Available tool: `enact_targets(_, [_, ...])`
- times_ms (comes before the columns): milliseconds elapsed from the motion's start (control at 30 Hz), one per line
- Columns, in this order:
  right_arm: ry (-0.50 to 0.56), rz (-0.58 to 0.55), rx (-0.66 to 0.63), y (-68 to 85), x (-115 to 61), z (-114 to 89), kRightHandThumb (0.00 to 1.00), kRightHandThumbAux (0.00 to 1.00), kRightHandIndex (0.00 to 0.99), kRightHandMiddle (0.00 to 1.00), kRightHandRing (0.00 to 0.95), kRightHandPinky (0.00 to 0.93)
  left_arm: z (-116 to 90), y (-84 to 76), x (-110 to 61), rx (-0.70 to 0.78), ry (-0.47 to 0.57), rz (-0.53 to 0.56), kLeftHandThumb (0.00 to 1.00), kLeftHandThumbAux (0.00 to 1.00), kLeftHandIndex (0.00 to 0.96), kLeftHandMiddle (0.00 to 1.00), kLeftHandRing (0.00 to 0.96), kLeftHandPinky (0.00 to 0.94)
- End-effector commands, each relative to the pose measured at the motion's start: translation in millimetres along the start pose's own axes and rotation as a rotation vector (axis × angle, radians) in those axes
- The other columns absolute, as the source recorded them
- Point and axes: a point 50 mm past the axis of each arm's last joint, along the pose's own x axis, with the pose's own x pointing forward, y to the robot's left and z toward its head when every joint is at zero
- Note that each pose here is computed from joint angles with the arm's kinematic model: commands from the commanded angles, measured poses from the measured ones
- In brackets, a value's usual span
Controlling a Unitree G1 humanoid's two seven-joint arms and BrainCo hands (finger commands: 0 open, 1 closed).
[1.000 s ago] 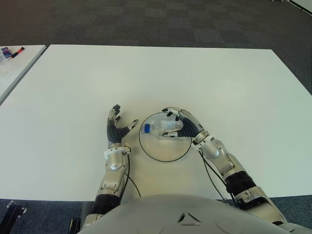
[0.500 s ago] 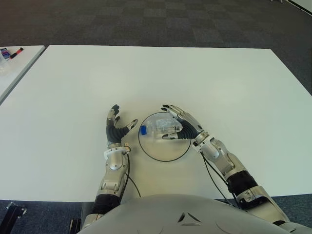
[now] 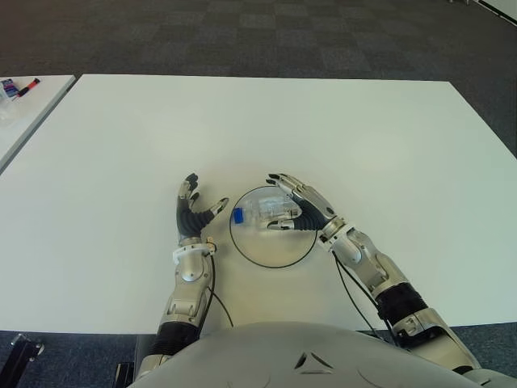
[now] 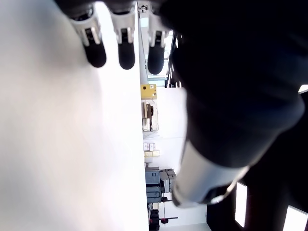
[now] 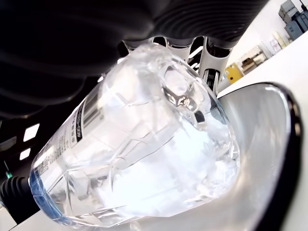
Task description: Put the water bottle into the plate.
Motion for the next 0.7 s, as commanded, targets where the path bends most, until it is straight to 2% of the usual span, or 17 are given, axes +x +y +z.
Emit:
enact_targets(33, [0.027, 0.023, -0.002, 1.1, -1.6, -2.9, 0.149, 0.265, 0.0, 0.0, 0.0, 0.0, -0.8, -15.8, -3.2, -0.052, 0.037, 0.002, 0.0, 0.965, 0.151, 0.146, 0.121, 0.135])
enact_targets(400, [0.032, 0.026, 0.051, 0.6, -1.8, -2.5, 0.141, 0.262, 0.0, 0.0, 0.0, 0.0, -0.9, -16.2, -2.5, -0.06, 0.045, 0.007, 0.0, 0.974, 0.158, 0.152, 0.124, 0.132])
enact_targets(700, [0.015, -0.009, 0.125, 0.5, -0.8, -0.9, 0.076, 0.3, 0.0, 0.0, 0.0, 0.0, -0.6, -16.2, -2.4, -0.053, 0.04, 0.006, 0.0, 0.969, 0.154, 0.153, 0.128, 0.139])
